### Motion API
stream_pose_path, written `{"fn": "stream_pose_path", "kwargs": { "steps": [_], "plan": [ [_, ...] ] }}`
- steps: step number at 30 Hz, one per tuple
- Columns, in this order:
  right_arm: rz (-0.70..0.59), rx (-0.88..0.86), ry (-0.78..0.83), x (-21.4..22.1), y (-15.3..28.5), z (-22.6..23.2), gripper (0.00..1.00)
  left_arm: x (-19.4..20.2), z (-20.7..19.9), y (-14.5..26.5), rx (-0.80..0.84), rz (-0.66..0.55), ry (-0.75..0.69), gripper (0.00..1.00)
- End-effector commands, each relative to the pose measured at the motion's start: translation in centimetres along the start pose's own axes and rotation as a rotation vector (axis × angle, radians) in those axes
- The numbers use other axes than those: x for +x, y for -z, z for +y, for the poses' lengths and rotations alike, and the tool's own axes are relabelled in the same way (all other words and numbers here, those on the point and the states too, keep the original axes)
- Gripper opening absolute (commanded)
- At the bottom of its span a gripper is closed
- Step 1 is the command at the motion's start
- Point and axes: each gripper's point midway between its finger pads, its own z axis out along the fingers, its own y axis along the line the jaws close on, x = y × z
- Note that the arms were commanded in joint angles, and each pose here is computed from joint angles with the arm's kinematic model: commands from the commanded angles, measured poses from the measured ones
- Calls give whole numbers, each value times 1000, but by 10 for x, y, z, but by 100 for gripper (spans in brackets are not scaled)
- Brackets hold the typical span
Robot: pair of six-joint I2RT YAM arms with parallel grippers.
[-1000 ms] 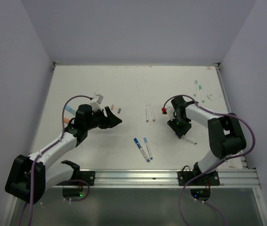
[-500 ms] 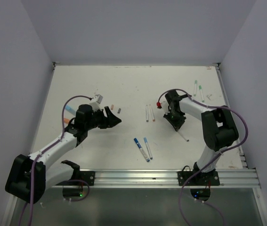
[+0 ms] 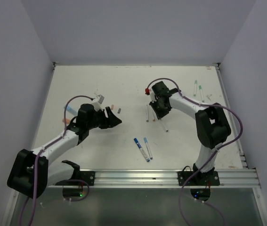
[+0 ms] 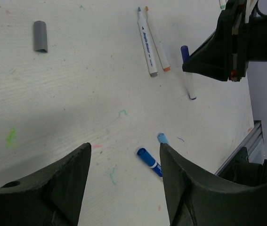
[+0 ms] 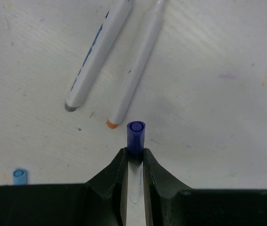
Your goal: Open the pen caps
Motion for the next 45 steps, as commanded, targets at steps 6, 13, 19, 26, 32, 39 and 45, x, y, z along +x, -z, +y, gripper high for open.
{"fn": "stream_pose_path", "kwargs": {
  "steps": [6,13,19,26,32,39,45],
  "plan": [
    [-343,-505,-171,-16,50,95,0,-31,-64,-11,311,-45,-9,56],
    [-444,-950,-229,-30,73,156,0,-24,-82,-20,407,-16,4,48],
    [-487,-1029,-266,-37,88,167,0,-10,-82,-31,399,23,2,46],
    [-504,-1045,-253,-41,97,172,0,-1,-78,-46,352,73,19,42],
    [-495,-1048,-246,-40,95,175,0,-3,-77,-49,339,72,27,40],
    [-501,-1038,-223,-41,97,179,0,-4,-80,-51,348,82,27,30],
    [-548,-1011,-219,-54,98,177,0,5,-83,-50,372,118,39,20]
  ]
}}
